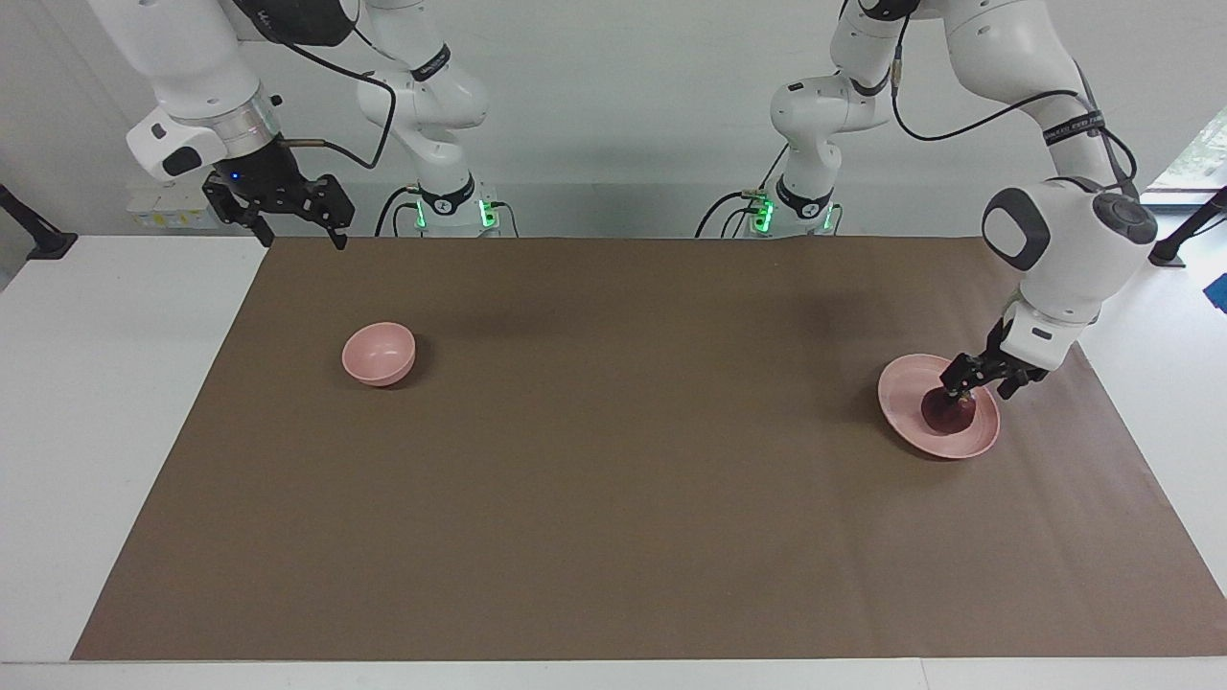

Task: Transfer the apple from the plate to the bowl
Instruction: 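Reach the left gripper to the apple on the pink plate and grasp it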

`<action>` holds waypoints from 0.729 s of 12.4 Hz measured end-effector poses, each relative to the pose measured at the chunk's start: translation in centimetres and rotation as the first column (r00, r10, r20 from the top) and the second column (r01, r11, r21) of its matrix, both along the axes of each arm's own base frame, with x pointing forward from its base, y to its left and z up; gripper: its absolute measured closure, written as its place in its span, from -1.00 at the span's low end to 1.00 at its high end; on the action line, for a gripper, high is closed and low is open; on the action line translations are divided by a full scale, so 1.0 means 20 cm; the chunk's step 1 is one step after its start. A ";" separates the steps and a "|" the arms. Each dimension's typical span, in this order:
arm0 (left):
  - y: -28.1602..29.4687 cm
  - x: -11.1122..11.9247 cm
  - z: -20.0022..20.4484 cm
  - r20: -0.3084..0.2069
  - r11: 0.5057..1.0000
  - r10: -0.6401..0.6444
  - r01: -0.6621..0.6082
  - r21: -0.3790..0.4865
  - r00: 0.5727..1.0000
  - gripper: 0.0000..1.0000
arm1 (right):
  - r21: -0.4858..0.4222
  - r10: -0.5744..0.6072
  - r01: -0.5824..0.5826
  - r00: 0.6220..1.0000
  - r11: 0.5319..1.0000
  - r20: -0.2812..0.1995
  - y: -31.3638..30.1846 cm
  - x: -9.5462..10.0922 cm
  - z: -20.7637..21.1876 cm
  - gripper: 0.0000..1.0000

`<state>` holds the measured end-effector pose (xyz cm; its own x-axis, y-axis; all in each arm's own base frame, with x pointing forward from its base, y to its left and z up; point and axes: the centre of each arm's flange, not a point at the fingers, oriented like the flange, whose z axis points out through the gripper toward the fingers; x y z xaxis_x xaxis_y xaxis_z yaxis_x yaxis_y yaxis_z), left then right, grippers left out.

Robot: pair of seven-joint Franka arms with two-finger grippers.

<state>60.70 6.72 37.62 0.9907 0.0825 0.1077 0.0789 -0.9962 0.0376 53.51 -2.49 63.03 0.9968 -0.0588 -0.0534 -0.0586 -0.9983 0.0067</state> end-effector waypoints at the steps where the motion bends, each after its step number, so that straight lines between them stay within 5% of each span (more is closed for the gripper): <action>1: 0.00 0.01 -0.07 0.003 1.000 0.001 -0.001 0.001 1.000 -1.00 | 0.000 0.000 0.000 1.000 1.000 0.000 0.00 0.00 0.00 -1.00; 9: 0.00 -0.07 -0.26 -0.047 1.000 0.004 -0.004 -0.004 0.999 -1.00 | 0.000 0.000 0.000 1.000 1.000 0.000 0.00 0.00 0.00 -1.00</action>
<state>59.20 6.65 32.43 0.9944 0.0865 0.0606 0.0843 -0.9957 0.0380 53.51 -2.49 63.03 0.9968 -0.0588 -0.0534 -0.0586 -0.9983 0.0067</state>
